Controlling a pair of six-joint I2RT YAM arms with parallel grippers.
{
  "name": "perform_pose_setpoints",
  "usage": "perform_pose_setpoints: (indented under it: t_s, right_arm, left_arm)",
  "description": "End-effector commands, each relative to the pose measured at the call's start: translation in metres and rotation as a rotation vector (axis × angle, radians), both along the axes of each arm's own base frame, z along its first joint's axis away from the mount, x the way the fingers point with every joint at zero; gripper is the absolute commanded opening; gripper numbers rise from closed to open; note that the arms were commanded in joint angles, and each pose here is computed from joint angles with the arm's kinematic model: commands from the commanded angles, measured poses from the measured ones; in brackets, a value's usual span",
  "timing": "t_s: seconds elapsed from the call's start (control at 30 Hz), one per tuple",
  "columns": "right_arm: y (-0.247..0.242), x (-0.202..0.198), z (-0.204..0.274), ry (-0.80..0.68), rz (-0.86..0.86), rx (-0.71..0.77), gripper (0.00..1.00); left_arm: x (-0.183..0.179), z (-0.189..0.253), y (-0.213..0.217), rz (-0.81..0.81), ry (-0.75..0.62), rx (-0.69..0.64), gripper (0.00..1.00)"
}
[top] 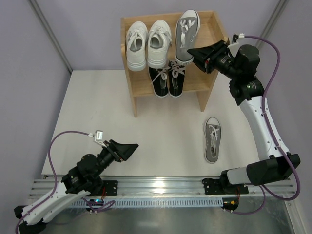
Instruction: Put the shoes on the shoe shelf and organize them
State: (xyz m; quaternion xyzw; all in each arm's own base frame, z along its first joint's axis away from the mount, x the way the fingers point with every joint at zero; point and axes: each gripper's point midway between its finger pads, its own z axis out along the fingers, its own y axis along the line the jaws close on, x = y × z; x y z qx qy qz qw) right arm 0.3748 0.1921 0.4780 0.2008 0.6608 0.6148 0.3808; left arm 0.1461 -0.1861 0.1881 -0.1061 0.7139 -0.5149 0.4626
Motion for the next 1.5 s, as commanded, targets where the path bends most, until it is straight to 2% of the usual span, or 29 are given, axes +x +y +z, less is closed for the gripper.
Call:
perform_pose_setpoints:
  t_s: [0.0, 0.43, 0.87, 0.9, 0.93, 0.97, 1.03, 1.07, 1.17, 1.47]
  right_arm:
    - [-0.009, -0.015, 0.03, -0.094, -0.052, -0.018, 0.04]
    - [0.03, -0.02, 0.014, -0.059, 0.057, 0.02, 0.04]
    - [0.03, -0.015, 0.011, -0.038, -0.005, -0.001, 0.04]
    - [0.03, -0.014, 0.012, -0.036, -0.007, 0.001, 0.11]
    - [0.031, -0.013, 0.009, -0.03, -0.007, -0.002, 0.23]
    - [0.031, -0.014, 0.011, -0.033, -0.004, 0.0, 0.43]
    - [0.03, -0.013, 0.01, -0.028, -0.008, -0.002, 0.58]
    - [0.029, -0.015, 0.012, -0.03, -0.013, 0.0, 0.71]
    - [0.021, -0.02, 0.017, -0.044, -0.033, -0.003, 0.85]
    - [-0.004, -0.044, 0.019, -0.083, -0.062, -0.013, 0.88]
  left_arm:
    - [-0.002, 0.018, 0.003, -0.002, -0.057, -0.061, 0.84]
    - [-0.001, 0.017, 0.001, -0.005, -0.057, -0.069, 0.84]
    - [-0.003, 0.018, -0.001, -0.016, -0.061, -0.076, 0.84]
    - [-0.003, 0.018, -0.001, -0.016, -0.06, -0.075, 0.84]
    - [-0.003, 0.018, -0.001, -0.019, -0.061, -0.076, 0.84]
    - [-0.003, 0.018, -0.001, -0.019, -0.06, -0.077, 0.84]
    - [-0.003, 0.017, -0.001, -0.02, -0.054, -0.072, 0.83]
    - [-0.004, 0.018, -0.001, -0.022, -0.056, -0.075, 0.83]
    - [-0.004, 0.019, -0.001, -0.022, -0.056, -0.077, 0.83]
    - [-0.003, 0.02, 0.0, -0.016, -0.054, -0.082, 0.83]
